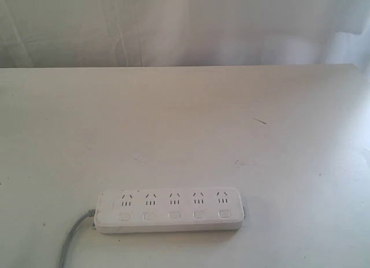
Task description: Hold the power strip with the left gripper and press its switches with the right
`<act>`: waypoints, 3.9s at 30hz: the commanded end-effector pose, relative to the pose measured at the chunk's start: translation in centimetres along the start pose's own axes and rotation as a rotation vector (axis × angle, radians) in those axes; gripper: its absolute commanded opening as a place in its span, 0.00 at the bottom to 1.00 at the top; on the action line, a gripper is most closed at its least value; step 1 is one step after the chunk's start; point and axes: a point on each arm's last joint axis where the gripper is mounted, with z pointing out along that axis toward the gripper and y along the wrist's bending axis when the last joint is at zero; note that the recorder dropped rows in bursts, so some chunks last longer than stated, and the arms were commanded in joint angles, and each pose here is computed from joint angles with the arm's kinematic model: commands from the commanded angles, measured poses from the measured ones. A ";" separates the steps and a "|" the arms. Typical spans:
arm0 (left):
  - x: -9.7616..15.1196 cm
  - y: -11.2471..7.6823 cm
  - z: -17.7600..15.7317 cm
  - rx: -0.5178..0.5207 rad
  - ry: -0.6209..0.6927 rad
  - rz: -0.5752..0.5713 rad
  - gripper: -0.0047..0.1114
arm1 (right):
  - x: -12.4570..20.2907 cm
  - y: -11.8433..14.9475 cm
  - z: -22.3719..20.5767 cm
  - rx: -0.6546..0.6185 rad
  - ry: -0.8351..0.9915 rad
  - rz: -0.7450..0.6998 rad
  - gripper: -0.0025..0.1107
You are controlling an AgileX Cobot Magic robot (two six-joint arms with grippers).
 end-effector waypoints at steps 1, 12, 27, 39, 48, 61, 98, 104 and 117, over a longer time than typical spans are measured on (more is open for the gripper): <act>0.1 0.0 0.0 -0.001 -0.003 -0.006 0.04 | 0.0 0.0 0.0 -0.001 -0.014 0.006 0.02; 0.1 0.0 0.0 -0.001 -0.003 -0.006 0.04 | 0.0 0.2 0.0 -0.040 -0.012 -0.005 0.02; 0.1 0.0 0.0 -0.001 -0.003 -0.006 0.04 | 0.0 0.2 0.0 -0.040 -0.012 -0.005 0.02; 0.1 0.2 0.0 -0.035 0.004 -0.020 0.04 | 0.0 0.2 0.0 -0.040 -0.012 0.003 0.02; 0.1 0.3 0.0 -0.058 0.003 -0.028 0.04 | 0.0 0.2 0.0 -0.040 -0.012 0.003 0.02; 0.2 0.3 0.0 -0.054 0.018 -0.031 0.04 | 0.0 0.2 0.0 -0.041 -0.012 0.015 0.02; 0.6 0.1 0.0 -0.041 0.060 -0.124 0.04 | 0.0 0.2 0.0 -0.041 -0.012 0.015 0.02; 0.6 0.1 0.0 -0.046 0.057 -0.285 0.04 | 0.0 0.2 0.0 -0.041 -0.012 0.015 0.02; 0.6 0.1 0.0 -0.036 0.065 0.098 0.04 | 0.0 0.2 0.0 -0.041 -0.012 0.015 0.02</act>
